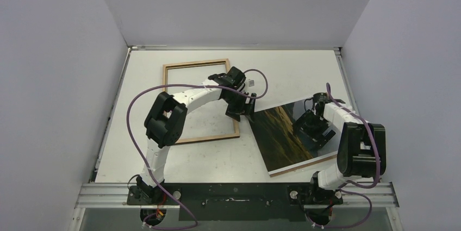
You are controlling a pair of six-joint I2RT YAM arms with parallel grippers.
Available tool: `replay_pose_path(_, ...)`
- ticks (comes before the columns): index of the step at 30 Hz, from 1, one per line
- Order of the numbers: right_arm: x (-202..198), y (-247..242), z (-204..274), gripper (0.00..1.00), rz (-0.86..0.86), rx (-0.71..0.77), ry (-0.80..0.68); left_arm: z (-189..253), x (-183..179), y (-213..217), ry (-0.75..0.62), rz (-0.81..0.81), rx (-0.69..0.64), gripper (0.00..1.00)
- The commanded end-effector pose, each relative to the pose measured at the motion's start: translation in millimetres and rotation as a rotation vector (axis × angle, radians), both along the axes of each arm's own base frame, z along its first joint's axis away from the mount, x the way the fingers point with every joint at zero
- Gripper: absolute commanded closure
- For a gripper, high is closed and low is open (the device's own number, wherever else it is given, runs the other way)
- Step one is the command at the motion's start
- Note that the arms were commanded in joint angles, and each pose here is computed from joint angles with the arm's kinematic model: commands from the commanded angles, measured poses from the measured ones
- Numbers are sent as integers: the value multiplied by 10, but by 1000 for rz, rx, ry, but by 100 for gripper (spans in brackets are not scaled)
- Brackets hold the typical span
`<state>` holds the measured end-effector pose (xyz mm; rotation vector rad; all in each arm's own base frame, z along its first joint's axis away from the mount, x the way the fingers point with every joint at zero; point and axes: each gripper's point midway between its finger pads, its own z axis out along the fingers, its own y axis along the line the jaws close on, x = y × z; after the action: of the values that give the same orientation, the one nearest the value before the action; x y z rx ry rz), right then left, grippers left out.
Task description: Put the photo into the frame
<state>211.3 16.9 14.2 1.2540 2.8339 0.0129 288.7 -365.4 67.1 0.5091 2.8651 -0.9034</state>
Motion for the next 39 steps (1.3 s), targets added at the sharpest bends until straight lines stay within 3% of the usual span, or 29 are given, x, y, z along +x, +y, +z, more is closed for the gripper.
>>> replay_pose_path(1,591,93,-81,3,-36,75,-187,88,116,-32,-57,-14,7,30)
replay_pose_path(9,1076,220,-24,4,-21,166,-359,25,121,54,-64,2,54,30)
replay_pose_path(15,1246,216,48,4,23,164,-402,52,123,10,-63,10,27,34)
replay_pose_path(20,1207,173,127,8,32,134,-404,185,252,-174,-80,41,-55,47)
replay_pose_path(25,1088,136,33,10,35,111,-360,22,292,-205,-11,103,-19,50)
replay_pose_path(31,1012,116,-11,12,24,98,-352,-86,312,-356,39,167,-87,56)
replay_pose_path(39,988,97,-12,14,18,86,-350,-306,342,-227,56,286,-5,59)
